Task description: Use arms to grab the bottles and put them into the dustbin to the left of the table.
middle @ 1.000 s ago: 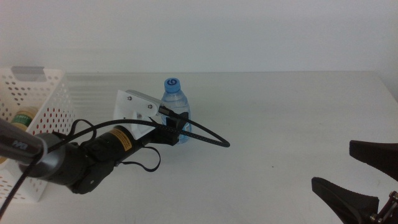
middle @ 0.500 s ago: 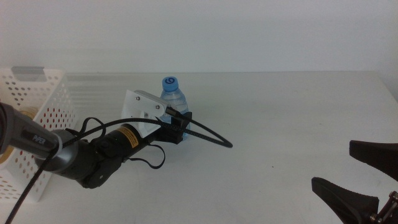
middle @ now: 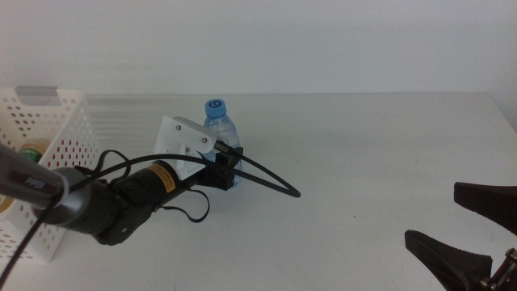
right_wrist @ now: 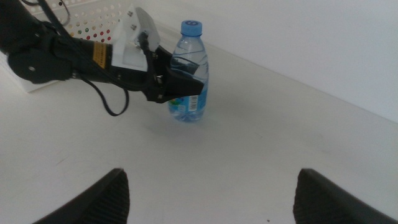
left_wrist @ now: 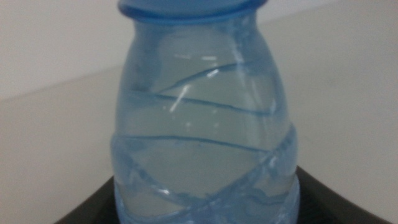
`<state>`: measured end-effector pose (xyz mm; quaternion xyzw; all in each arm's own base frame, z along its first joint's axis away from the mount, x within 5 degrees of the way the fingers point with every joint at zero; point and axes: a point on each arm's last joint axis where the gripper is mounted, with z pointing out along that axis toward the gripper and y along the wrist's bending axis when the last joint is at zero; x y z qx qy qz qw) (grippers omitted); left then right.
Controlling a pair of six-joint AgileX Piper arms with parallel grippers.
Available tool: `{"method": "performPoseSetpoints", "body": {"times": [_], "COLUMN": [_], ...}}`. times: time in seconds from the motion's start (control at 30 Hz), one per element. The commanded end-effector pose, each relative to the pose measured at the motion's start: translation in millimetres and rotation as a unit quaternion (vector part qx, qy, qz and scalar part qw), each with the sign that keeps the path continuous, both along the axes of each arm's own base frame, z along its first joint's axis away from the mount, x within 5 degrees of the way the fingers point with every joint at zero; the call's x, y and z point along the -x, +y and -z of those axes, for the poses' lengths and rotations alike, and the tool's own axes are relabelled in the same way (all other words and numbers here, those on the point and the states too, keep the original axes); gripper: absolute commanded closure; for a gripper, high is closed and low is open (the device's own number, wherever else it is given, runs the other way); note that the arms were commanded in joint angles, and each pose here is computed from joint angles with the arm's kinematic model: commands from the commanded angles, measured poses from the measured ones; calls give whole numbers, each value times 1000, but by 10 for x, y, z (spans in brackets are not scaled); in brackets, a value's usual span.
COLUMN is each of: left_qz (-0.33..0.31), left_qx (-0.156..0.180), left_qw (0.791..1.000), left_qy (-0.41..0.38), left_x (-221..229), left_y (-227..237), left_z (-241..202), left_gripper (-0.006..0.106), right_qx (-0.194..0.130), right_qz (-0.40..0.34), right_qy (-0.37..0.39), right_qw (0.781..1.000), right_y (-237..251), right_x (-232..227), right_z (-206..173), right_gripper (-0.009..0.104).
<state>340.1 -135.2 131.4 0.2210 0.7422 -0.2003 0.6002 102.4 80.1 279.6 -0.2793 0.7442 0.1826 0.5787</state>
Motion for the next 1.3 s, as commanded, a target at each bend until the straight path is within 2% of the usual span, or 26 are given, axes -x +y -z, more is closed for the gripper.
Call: {"method": "performPoseSetpoints", "body": {"times": [0.0,0.3,0.57,0.73,1.17,1.27], "left_qz": [2,-8,-20,-34,-38,-71], "left_qx": [48,38,36,57,75,91], "left_qw": [997,996,999,998,996,993], "left_qy": [-67,-79,-28,-13,-31,-10], "left_x": [36,457,725,853,952,952], "left_y": [-1,152,254,313,352,406], "left_z": [-452,-977,-1358,-1528,-1687,-1703], "left_gripper": [106,106,106,106,106,106], "right_qx": [-25,-25,-25,-25,-25,-25], "right_qz": [-3,-3,-3,-3,-3,-3], "right_qy": [-47,-47,-47,-47,-47,-47], "right_qw": [999,999,999,999,999,999], "right_y": [15,15,15,15,15,15], "right_x": [-15,-15,-15,-15,-15,-15], "right_z": [-155,-155,-155,-155,-155,-155], "right_gripper": [25,25,25,25,25,25]}}
